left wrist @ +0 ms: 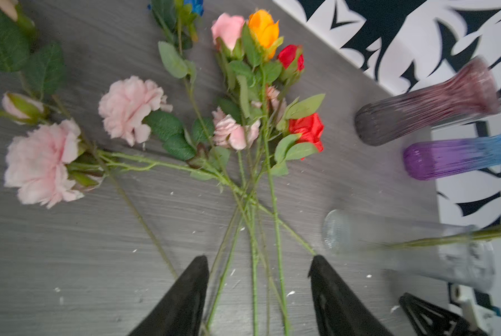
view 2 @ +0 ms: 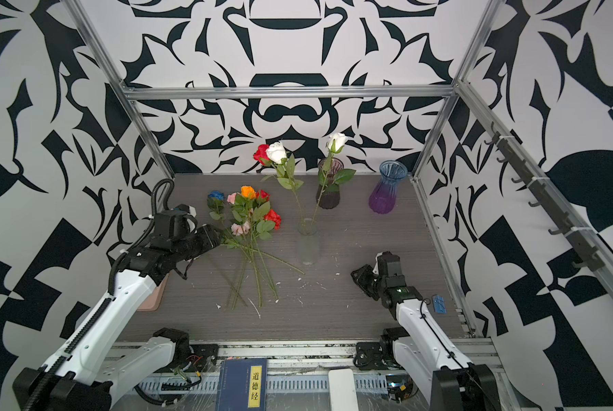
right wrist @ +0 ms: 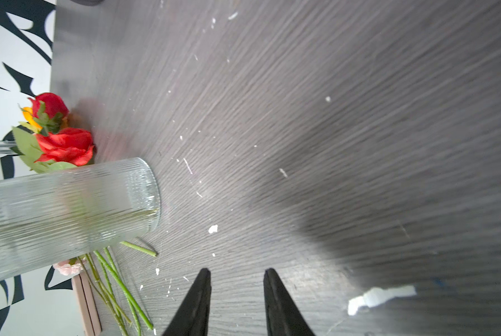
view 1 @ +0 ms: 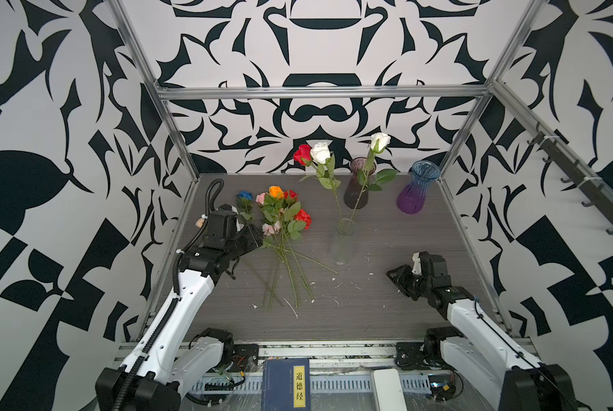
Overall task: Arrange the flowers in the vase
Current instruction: 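Move the left gripper back down to the loose flower bunch, then grasp a peach rose stem in the bunch with the left gripper, then lift the peach rose up out of the bunch with the left gripper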
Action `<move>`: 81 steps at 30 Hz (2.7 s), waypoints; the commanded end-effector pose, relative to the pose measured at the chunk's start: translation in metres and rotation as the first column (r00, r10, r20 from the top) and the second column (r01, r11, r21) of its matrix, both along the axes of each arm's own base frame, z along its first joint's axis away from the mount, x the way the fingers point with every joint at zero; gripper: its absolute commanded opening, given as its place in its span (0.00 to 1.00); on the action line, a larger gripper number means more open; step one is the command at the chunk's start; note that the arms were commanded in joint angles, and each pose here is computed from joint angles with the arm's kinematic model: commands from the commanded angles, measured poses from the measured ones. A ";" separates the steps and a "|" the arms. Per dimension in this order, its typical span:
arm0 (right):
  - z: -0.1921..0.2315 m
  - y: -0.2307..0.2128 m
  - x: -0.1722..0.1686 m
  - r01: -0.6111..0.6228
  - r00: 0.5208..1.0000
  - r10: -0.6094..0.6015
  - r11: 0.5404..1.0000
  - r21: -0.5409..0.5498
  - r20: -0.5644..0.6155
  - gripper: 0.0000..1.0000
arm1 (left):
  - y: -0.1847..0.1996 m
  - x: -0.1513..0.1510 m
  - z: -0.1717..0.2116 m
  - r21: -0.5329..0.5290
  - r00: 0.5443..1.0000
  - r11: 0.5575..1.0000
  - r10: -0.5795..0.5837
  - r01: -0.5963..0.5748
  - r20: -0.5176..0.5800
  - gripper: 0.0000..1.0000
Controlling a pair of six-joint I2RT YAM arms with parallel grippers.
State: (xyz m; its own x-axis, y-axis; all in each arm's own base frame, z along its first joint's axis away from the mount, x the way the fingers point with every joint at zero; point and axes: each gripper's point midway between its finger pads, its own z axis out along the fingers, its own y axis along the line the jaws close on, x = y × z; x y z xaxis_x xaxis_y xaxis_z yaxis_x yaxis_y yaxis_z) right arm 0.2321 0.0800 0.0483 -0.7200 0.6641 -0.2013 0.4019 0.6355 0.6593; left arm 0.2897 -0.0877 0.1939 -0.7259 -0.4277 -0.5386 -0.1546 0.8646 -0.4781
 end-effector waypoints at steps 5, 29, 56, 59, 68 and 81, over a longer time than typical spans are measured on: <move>0.015 0.000 0.011 -0.004 0.998 0.004 1.000 0.001 0.058 0.34 | 0.032 -0.016 -0.052 0.074 0.971 0.985 0.166 -0.155 -0.173 0.64; 0.015 -0.002 0.010 0.008 0.998 -0.008 1.000 -0.005 0.059 0.34 | 0.066 0.030 -0.138 0.105 0.896 0.962 0.274 -0.253 -0.349 0.35; 0.016 -0.002 0.009 0.013 0.998 -0.013 1.000 -0.004 0.068 0.34 | 0.073 0.048 -0.126 -0.013 0.891 0.954 0.275 -0.300 -0.362 0.00; 0.016 -0.003 0.009 0.014 0.998 -0.014 1.000 -0.004 0.065 0.34 | 0.073 0.054 -0.096 -0.030 0.911 0.954 0.277 -0.300 -0.305 0.00; 0.015 -0.003 0.009 0.015 0.998 -0.014 1.000 -0.005 0.063 0.34 | 0.050 0.069 0.052 -0.159 0.970 0.963 0.232 -0.219 0.075 0.00; 0.016 -0.003 0.010 0.015 0.998 -0.014 1.000 -0.003 0.064 0.34 | -0.080 0.008 0.323 -0.094 0.542 0.973 -0.037 0.212 0.839 0.00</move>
